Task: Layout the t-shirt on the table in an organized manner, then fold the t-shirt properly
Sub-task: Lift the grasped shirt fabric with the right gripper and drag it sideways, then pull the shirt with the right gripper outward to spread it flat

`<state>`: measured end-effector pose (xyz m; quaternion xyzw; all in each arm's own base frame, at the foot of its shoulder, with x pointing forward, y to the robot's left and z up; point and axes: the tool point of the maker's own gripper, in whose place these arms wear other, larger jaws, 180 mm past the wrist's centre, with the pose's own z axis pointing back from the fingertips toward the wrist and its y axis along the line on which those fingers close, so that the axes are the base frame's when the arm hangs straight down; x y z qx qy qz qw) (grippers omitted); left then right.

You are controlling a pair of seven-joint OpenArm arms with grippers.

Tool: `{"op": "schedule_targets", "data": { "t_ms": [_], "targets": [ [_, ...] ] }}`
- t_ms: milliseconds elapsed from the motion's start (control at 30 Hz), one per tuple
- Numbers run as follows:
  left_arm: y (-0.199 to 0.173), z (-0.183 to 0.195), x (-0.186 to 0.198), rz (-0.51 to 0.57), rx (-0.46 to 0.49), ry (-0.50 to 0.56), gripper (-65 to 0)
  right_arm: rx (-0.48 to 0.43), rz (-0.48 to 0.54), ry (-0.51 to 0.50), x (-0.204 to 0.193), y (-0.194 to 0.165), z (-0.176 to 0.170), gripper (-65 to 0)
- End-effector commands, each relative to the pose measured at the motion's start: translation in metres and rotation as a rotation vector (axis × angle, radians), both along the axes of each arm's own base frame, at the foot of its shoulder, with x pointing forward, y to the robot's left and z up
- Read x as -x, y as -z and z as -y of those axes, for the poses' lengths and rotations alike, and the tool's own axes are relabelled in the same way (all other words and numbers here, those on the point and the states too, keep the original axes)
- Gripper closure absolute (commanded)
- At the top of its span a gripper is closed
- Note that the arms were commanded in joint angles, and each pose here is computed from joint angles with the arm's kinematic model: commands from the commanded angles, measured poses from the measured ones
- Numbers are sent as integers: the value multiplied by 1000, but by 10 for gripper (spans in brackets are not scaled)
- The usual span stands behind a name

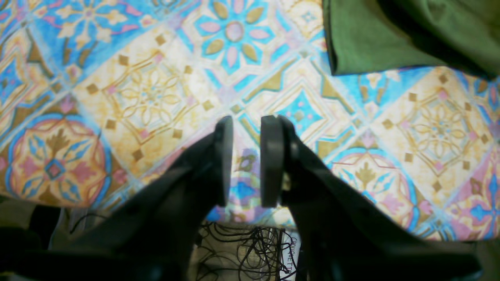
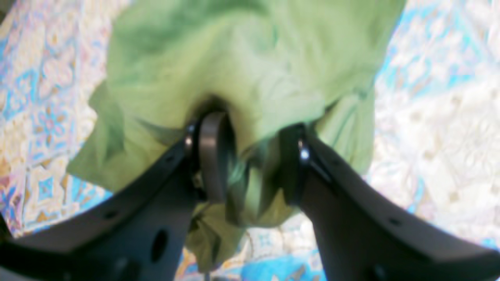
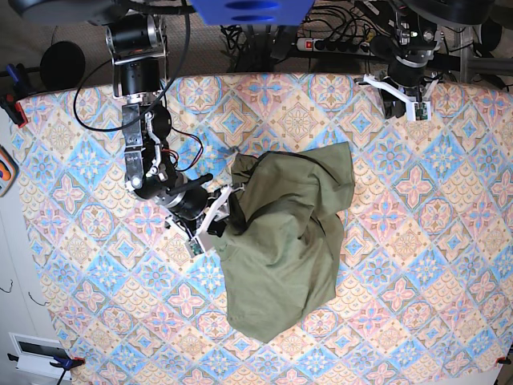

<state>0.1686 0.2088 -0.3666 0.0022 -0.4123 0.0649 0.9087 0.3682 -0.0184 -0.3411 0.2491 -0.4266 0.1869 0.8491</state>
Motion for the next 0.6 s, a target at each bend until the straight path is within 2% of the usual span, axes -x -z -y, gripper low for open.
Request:
{"op": "schedule_targets", "data": {
  "t_ms": [0, 133, 300, 500, 567],
  "targets": [
    [-7, -2, -3, 28, -13, 3, -125, -28, 56, 2, -9, -19, -2, -210],
    [-8, -3, -3, 29, -15, 1, -126, -34, 63, 37, -13, -22, 9, -210],
    [-7, -2, -3, 28, -12, 4, -126, -38, 109, 32, -14, -38, 7, -210],
    [-8, -2, -4, 29, -11, 4, -126, -37, 110, 29, -14, -38, 7, -206],
    [-8, -2, -4, 29, -11, 4, -126, -38, 111, 29, -14, -38, 7, -168]
  ]
}}
